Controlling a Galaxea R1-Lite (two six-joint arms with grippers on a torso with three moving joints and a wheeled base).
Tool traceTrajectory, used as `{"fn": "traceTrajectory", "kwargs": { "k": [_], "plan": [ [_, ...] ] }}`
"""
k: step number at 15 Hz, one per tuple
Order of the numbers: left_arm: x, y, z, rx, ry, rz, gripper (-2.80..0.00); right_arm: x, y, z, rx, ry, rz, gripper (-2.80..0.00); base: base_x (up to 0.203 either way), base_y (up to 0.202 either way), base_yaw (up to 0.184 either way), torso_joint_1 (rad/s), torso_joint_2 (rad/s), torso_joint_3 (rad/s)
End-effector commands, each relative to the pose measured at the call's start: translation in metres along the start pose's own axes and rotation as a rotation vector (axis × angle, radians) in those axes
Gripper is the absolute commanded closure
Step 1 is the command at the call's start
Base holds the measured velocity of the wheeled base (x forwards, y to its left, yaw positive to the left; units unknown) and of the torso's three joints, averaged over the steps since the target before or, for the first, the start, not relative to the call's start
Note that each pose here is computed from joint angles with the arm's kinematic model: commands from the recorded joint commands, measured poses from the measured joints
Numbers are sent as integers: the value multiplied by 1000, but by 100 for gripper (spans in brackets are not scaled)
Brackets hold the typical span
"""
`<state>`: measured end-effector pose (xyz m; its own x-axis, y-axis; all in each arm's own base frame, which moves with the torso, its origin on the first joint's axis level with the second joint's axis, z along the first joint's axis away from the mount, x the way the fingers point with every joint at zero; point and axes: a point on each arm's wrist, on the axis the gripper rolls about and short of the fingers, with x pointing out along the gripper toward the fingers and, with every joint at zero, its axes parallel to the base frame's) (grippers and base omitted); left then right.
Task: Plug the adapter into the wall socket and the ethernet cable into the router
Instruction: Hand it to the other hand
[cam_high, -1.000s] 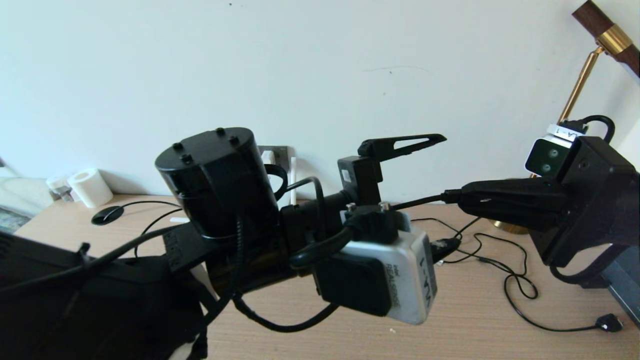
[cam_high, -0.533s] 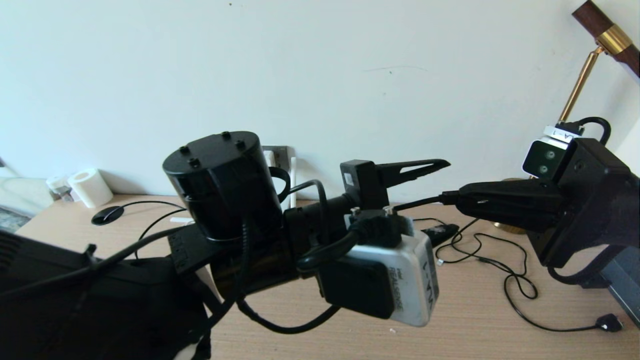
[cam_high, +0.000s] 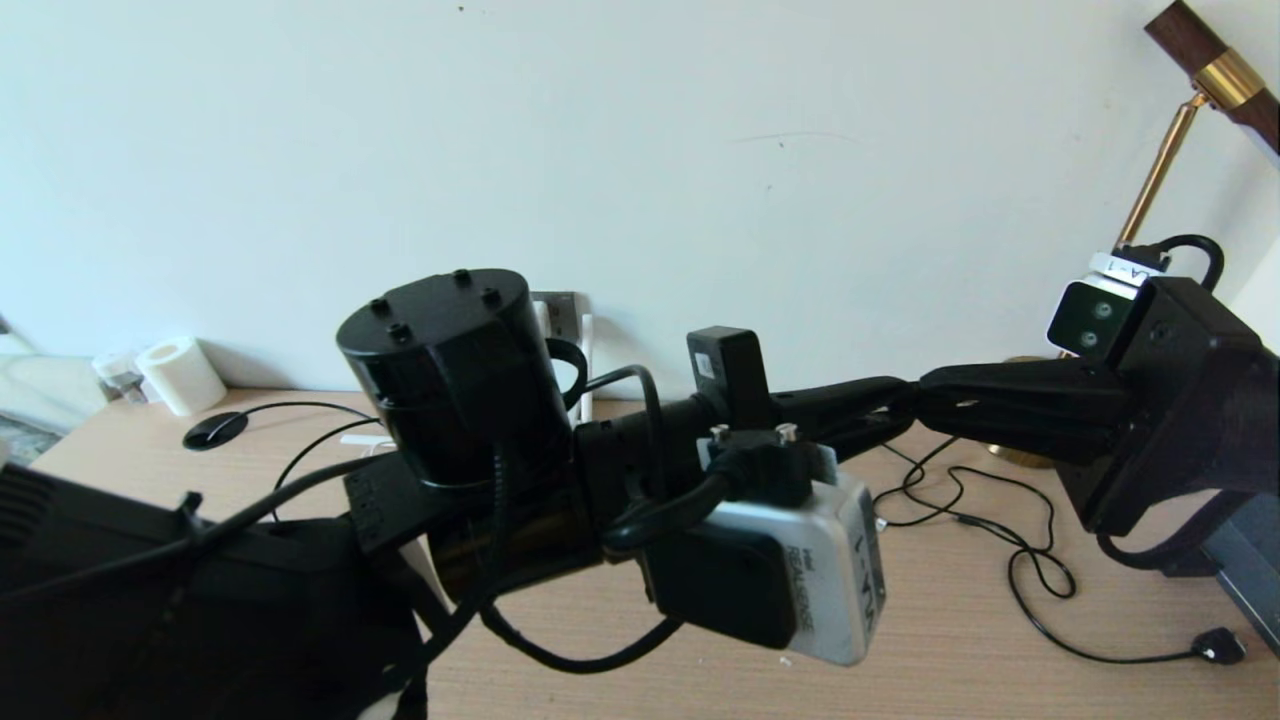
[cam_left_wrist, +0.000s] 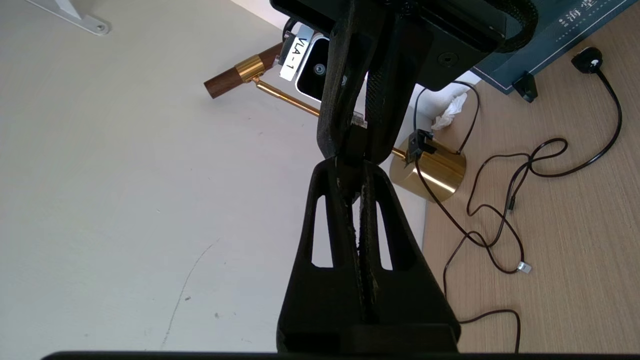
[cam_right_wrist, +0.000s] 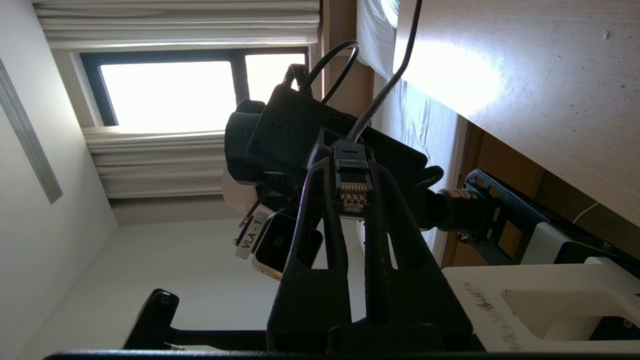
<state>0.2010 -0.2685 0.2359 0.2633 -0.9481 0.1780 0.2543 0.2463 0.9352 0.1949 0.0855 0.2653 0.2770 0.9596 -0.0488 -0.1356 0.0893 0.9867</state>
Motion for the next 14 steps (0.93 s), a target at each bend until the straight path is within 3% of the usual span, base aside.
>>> {"fn": "traceTrajectory", "kwargs": {
  "k": [1, 14],
  "plan": [
    [1, -1, 0, 6, -2, 0, 0, 0, 1, 0, 3, 7, 5, 0, 0, 0, 0, 0, 0, 0],
    [0, -4, -1, 0, 1, -9, 0, 0, 1, -1, 0, 9, 5, 0, 0, 0, 0, 0, 0, 0]
  ]
}}
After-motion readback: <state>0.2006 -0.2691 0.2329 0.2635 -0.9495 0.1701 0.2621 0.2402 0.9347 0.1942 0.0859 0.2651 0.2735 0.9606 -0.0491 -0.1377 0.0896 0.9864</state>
